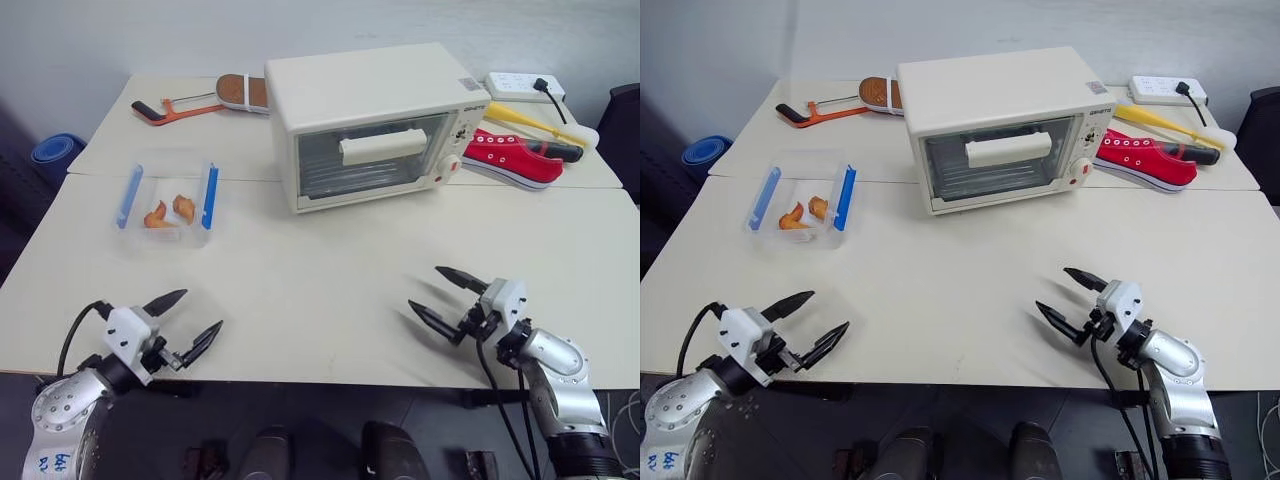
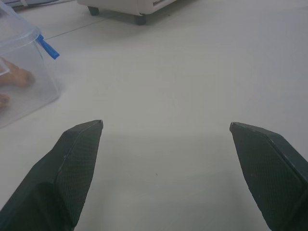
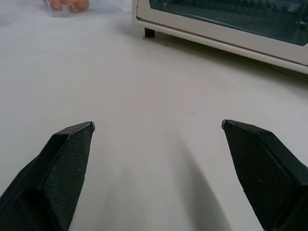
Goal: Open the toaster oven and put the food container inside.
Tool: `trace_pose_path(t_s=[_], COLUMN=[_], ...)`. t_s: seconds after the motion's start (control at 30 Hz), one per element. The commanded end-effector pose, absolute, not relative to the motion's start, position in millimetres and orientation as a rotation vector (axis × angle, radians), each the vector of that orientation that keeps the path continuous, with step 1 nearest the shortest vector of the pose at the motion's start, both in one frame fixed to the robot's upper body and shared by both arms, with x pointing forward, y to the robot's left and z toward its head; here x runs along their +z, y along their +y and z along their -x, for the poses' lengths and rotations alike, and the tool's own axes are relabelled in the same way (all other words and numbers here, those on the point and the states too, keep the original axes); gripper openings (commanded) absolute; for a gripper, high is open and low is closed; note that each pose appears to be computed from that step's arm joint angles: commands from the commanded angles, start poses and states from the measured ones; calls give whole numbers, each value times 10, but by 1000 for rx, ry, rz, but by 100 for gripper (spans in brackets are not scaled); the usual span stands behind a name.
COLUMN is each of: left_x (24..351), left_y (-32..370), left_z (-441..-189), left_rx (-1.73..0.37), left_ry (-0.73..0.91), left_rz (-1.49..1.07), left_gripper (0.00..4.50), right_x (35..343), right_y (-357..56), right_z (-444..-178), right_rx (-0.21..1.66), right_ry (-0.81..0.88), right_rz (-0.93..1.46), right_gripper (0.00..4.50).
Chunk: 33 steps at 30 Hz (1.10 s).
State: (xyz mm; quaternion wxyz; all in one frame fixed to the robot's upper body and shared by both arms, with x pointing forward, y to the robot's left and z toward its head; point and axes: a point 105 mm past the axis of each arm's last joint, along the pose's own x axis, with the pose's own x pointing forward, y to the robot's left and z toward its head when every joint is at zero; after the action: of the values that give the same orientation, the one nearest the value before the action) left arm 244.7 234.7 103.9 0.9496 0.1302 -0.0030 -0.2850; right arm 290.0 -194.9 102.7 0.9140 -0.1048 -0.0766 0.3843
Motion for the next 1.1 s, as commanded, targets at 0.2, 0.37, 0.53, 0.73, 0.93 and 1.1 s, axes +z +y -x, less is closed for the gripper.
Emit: trace_pose_path(t_s=[0.2,0.37,0.53,0.73,0.93,1.1], left_x=[1557,1994,2253,2332,2277,2215], left_y=[2226,2077,1929,1802,1726,1711], left_z=[-2455,-2619,-2767,-2873,-2889,-2890], left_rx=[-714,-839,-880,-878,-869,-861], left_ry=[-136,-229,-321,-362,-357,-339], left_rz=[-45,-26,-4,16,27,28], left_gripper=[450,450,450,450,450,450], right_x=[1536,1969,2304,2570,2632,2585], right_y=[-1957,-1891,-1820,-1530,-1356,-1247], right_z=[-3073,-3434,-3805,-4012,-4077,-3981], right_rx=[802,851,813,856,899,1006], right_ry=[-276,-314,-353,-409,-427,-422], right_rz=[156,163,156,169,163,185], right_gripper=[443,443,443,443,443,443])
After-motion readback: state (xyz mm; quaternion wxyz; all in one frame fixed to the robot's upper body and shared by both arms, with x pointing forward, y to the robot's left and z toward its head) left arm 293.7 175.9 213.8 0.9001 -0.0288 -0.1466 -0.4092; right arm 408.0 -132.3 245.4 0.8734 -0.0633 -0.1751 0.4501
